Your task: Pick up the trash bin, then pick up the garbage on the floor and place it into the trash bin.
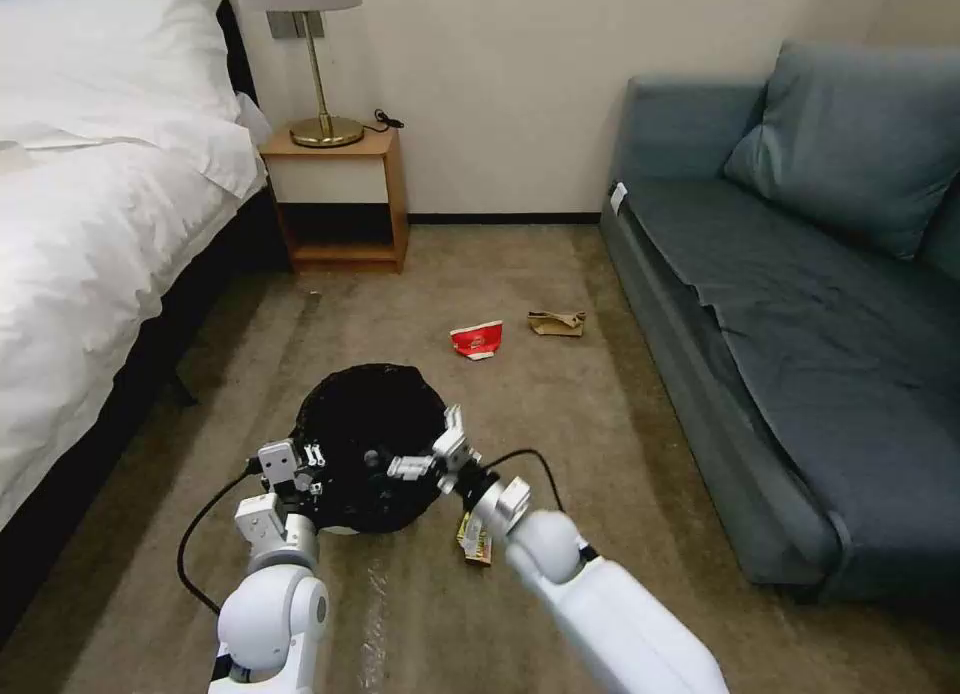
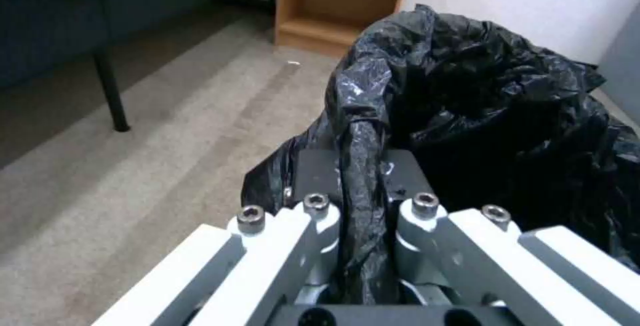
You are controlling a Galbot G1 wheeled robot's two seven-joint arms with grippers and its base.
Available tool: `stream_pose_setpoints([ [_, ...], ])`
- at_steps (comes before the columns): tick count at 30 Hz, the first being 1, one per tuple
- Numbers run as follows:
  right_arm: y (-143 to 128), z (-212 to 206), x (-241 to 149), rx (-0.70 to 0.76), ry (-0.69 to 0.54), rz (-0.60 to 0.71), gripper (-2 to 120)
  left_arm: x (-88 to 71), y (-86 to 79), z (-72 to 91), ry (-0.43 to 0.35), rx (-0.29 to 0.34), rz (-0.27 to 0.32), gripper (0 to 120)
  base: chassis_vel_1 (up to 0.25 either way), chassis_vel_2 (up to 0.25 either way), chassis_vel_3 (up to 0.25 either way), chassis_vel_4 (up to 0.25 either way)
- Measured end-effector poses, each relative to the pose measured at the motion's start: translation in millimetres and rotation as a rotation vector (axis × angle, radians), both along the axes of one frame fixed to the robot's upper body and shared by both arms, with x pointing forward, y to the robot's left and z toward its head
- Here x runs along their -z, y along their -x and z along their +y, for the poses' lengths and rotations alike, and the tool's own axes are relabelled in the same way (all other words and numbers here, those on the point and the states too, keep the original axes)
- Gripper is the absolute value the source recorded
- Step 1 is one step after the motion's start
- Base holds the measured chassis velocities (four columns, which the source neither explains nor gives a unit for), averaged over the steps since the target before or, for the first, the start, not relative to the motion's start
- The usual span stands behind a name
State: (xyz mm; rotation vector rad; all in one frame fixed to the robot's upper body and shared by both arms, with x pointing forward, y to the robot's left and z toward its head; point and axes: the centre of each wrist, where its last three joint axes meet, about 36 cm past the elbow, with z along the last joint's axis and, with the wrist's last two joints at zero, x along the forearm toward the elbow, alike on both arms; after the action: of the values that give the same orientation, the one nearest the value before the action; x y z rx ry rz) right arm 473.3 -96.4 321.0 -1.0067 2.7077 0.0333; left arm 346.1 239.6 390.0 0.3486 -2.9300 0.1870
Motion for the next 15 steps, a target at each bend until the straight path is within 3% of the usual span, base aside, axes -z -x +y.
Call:
stream_pose_setpoints([
  [6, -18.8, -43.6, -7.6, 0.198, 0.002, 0.069, 100, -2.1, 0.8, 16.5, 0.003, -0.031, -0.008, 5, 0.0, 0.0, 0.0, 0.0],
  [15, -4.8, -67.1, 49.0, 0.313, -0.001, 0.356, 100, -11.1, 1.7, 25.7, 0.012, -0.051, -0.034, 5, 0.0, 0.0, 0.0, 0.0],
])
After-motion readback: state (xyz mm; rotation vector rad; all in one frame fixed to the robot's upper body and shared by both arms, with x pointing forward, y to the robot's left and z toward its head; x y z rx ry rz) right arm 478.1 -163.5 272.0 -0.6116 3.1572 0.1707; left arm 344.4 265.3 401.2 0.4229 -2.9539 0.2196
